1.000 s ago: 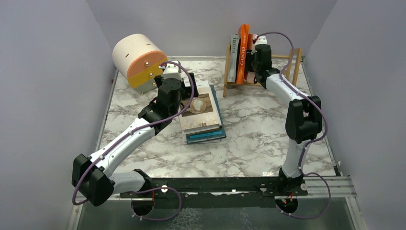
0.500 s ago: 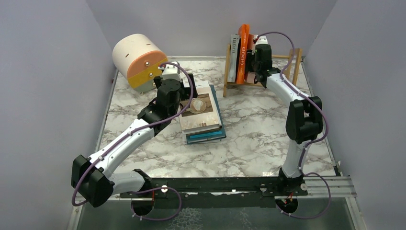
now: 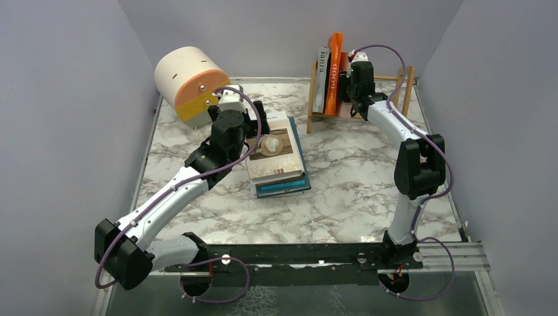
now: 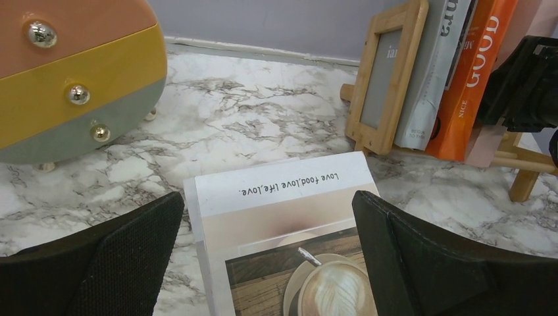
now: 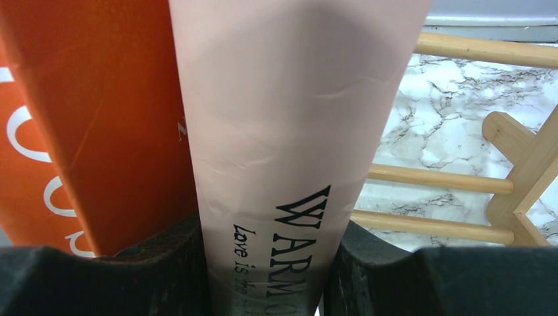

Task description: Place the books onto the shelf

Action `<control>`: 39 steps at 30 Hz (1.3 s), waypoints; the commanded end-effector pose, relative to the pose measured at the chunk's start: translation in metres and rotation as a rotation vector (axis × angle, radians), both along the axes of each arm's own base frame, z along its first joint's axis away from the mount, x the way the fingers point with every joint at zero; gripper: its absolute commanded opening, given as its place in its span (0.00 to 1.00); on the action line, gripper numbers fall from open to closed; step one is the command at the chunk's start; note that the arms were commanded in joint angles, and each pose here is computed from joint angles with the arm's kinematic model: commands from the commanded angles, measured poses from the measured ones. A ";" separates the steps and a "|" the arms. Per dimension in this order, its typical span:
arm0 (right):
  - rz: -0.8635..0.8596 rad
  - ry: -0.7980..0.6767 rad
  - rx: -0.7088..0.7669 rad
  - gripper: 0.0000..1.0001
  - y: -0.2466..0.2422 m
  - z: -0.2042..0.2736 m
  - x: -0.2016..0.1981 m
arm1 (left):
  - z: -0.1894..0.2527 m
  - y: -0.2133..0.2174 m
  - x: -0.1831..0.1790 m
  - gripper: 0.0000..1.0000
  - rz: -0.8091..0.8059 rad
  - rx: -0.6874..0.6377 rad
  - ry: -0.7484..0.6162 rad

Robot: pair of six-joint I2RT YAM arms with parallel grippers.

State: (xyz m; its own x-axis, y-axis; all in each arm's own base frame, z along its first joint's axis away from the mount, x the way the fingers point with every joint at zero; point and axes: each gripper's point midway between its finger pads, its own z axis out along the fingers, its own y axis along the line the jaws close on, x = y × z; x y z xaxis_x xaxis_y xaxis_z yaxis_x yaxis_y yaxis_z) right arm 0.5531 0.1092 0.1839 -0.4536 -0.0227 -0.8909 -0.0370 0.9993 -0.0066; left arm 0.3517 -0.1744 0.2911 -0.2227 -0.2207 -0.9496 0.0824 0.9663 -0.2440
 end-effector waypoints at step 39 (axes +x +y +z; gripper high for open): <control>0.272 -0.147 0.393 0.62 0.048 0.131 -0.149 | -0.037 0.016 -0.004 0.99 0.063 0.047 0.109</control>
